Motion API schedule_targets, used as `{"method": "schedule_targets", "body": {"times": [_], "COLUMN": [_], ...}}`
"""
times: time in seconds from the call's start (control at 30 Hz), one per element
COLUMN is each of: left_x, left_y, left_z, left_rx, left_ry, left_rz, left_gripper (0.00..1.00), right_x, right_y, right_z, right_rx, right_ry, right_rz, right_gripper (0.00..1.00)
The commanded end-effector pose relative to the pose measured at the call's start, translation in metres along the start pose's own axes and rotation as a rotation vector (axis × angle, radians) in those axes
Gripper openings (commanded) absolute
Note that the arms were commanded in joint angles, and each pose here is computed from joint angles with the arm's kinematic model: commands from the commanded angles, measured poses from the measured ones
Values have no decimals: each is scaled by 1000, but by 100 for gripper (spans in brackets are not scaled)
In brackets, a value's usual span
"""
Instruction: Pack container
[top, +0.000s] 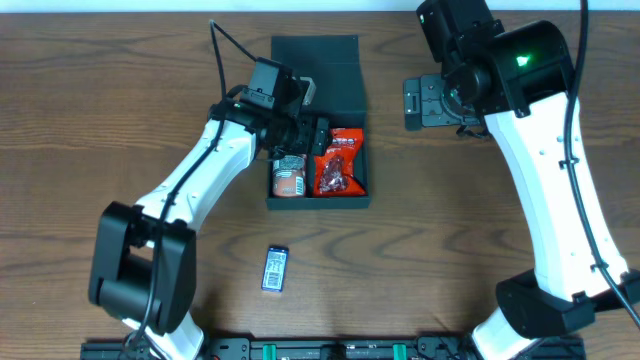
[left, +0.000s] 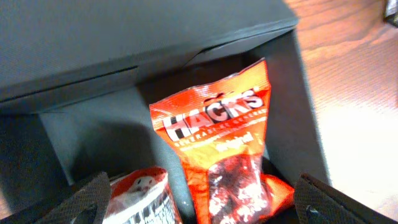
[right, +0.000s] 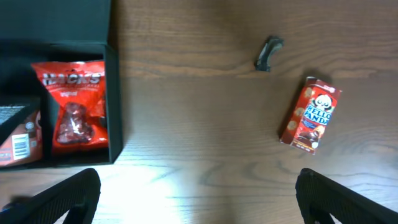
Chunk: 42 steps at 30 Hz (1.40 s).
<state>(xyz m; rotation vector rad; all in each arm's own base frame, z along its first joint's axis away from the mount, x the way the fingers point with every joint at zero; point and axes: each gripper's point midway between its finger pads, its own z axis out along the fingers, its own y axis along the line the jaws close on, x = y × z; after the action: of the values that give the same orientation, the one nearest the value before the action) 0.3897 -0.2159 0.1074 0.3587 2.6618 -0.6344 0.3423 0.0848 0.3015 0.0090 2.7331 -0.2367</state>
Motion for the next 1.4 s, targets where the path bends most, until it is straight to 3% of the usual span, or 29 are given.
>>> {"method": "schedule_targets", "body": {"times": [0.0, 0.17, 0.6, 0.73, 0.97, 1.07, 1.37], "left_x": [-10, -8, 79, 106, 155, 174, 178], "left_y": [-7, 3, 23, 31, 59, 86, 115], "left_z": [-29, -98, -233, -232, -186, -168, -129], "left_rx": [-12, -191, -454, -459, -468, -570, -631], "left_ry": [-65, -158, -214, -240, -217, -220, -281], "left_rz": [10, 14, -78, -134, -282, -398, -464], "left_gripper": [95, 95, 95, 95, 95, 95, 95], "right_x": [-3, -2, 3, 20, 51, 66, 91], "right_y": [-11, -13, -14, -20, -31, -34, -29], "right_z": [0, 0, 0, -1, -1, 4, 46], "right_rx": [54, 61, 62, 71, 60, 49, 63], "right_ry": [-14, -10, -1, 22, -6, -36, 1], "right_rz": [19, 17, -15, -15, -2, 9, 11], "right_gripper": [99, 99, 99, 99, 99, 99, 99]}}
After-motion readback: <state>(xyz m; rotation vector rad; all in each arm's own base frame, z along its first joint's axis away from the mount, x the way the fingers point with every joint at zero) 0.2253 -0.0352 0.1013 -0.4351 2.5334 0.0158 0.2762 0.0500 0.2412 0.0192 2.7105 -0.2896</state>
